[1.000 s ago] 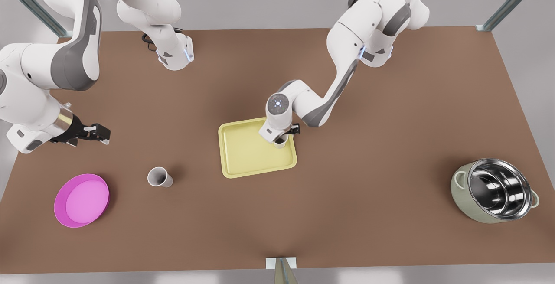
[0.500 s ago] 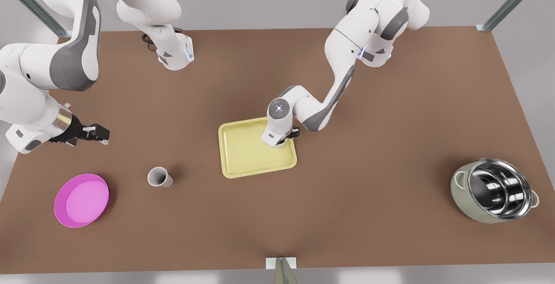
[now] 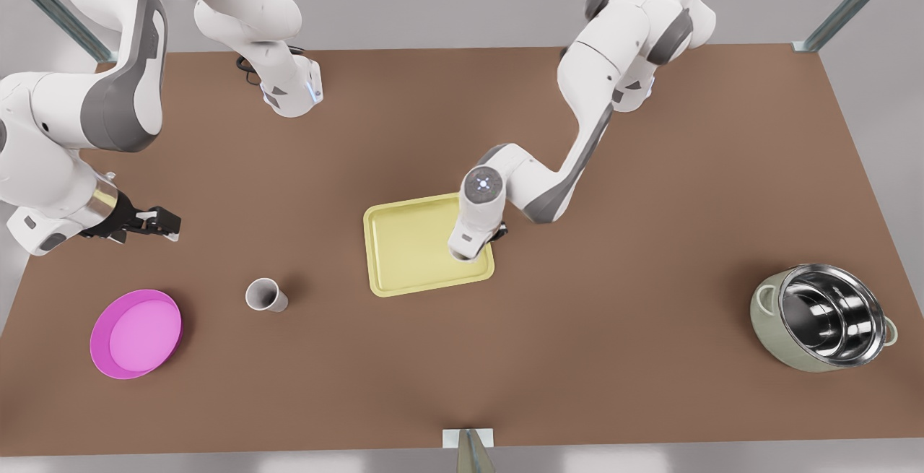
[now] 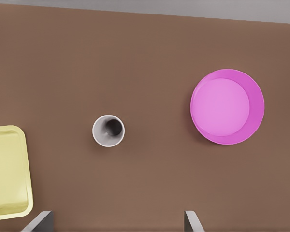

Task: Use the left arm to pick up the white IKEA cup from the tray and place it on the middle-left position; use the right arm to pick up the white IKEA cup from the tray and place it on the middle-right position

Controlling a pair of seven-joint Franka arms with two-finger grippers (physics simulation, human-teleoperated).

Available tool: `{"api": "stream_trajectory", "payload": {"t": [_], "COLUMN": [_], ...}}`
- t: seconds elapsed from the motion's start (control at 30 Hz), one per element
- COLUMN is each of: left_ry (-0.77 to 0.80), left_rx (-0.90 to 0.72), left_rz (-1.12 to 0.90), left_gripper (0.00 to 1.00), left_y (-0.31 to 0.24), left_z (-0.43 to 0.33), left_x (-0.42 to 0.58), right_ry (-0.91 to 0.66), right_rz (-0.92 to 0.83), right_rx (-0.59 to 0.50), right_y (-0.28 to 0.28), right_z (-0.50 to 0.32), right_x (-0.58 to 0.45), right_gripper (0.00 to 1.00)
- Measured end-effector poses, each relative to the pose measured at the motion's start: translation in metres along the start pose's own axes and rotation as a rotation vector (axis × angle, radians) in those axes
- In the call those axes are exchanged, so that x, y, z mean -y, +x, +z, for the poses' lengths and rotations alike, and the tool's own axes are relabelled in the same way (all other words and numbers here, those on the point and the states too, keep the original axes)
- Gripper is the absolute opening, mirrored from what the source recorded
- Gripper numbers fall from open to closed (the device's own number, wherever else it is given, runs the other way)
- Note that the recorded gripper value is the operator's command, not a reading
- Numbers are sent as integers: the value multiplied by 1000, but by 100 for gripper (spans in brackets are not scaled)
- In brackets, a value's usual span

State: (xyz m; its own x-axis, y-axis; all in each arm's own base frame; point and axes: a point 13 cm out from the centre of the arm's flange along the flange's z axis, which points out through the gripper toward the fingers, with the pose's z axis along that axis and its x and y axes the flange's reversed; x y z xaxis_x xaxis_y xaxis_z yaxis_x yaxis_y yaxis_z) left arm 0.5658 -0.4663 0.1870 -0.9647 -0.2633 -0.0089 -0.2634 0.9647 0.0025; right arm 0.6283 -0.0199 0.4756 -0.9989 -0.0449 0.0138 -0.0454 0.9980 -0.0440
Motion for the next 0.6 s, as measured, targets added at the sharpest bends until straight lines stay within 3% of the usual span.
{"api": "stream_trajectory", "payload": {"t": [0.13, 0.2, 0.33, 0.6], "left_ry": [-22, -35, -34, -1], "left_rx": [-13, -26, -37, 67], "left_rz": [-213, -255, -228, -50], "left_gripper": [13, 13, 13, 14], "left_y": [-141, -183, -226, -268], "left_z": [-16, -10, 36, 92], "left_x": [-143, -205, -274, -296], "right_ry": [0, 0, 1, 2], "right_rz": [1, 2, 4, 7], "right_rx": [1, 1, 4, 13], "right_y": [0, 0, -1, -2], "right_z": [0, 0, 0, -4], "right_x": [0, 1, 2, 3], "right_gripper": [100, 100, 100, 100]}}
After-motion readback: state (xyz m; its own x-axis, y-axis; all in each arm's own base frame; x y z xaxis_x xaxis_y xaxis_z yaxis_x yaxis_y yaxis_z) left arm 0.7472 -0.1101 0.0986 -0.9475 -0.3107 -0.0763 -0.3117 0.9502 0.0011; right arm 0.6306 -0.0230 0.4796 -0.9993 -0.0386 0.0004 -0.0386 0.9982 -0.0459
